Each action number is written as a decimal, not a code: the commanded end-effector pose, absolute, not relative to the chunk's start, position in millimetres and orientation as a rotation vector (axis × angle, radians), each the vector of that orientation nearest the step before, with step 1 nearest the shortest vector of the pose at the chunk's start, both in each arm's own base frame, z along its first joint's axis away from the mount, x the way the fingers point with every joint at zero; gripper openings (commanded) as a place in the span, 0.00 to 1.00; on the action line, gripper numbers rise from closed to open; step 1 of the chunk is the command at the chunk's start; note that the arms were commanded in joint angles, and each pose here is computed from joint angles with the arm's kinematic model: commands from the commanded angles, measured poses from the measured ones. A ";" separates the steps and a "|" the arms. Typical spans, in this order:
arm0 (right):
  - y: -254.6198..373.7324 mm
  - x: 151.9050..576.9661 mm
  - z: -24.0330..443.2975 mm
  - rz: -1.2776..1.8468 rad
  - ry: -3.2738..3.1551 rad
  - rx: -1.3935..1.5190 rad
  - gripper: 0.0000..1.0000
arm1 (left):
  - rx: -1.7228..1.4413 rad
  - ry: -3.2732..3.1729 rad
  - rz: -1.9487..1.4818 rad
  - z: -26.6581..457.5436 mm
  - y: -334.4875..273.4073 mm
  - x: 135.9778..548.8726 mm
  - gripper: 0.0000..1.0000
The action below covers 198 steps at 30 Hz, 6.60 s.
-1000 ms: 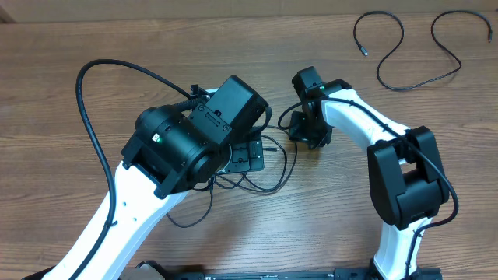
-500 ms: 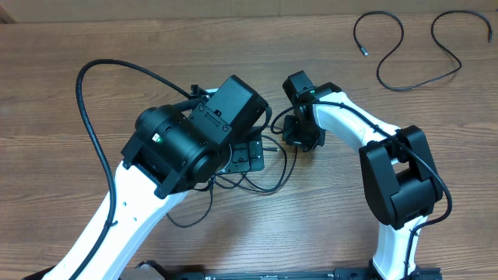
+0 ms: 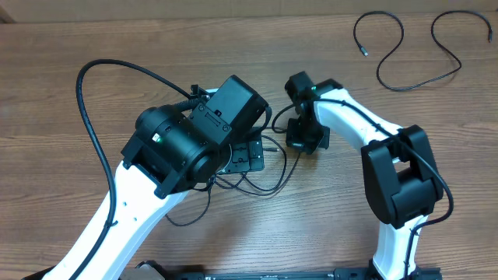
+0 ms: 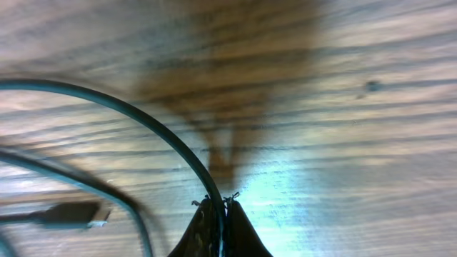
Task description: Untangle cables
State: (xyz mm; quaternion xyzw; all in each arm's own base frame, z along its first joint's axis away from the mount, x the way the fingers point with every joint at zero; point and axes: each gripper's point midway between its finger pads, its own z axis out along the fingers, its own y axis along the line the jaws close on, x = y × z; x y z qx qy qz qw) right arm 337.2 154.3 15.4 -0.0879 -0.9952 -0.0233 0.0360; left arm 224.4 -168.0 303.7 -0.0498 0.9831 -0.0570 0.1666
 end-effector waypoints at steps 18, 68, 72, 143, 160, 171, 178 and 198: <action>89.1 316.1 381.3 -0.712 -3.874 -0.523 0.04 | -0.163 2.799 -0.144 301.7 -165.8 226.1 1.00; -170.1 363.1 164.0 -0.424 -2.975 -1.514 1.00 | -0.161 2.810 -0.126 297.3 -167.7 228.6 1.00; -99.7 373.3 181.0 -0.893 -3.040 -1.054 1.00 | -0.162 2.807 -0.126 297.6 -167.7 229.3 1.00; 149.1 340.7 38.1 -0.186 -3.129 -0.861 0.04 | -0.168 2.801 -0.134 297.9 -169.1 230.7 0.99; 88.9 387.1 189.8 -0.355 -3.370 -0.813 0.04 | -0.167 2.801 -0.133 297.9 -169.0 230.7 1.00; -84.8 383.0 205.3 -0.021 -3.256 -1.504 0.04 | -0.169 2.799 -0.135 298.1 -169.3 231.3 1.00; -60.1 387.9 190.0 -0.312 -3.312 -1.152 0.04 | -0.170 2.779 -0.162 300.1 -173.6 235.7 1.00; 11.0 391.8 119.4 -0.374 -3.167 -0.886 0.65 | -0.168 2.796 -0.141 298.5 -170.3 232.0 1.00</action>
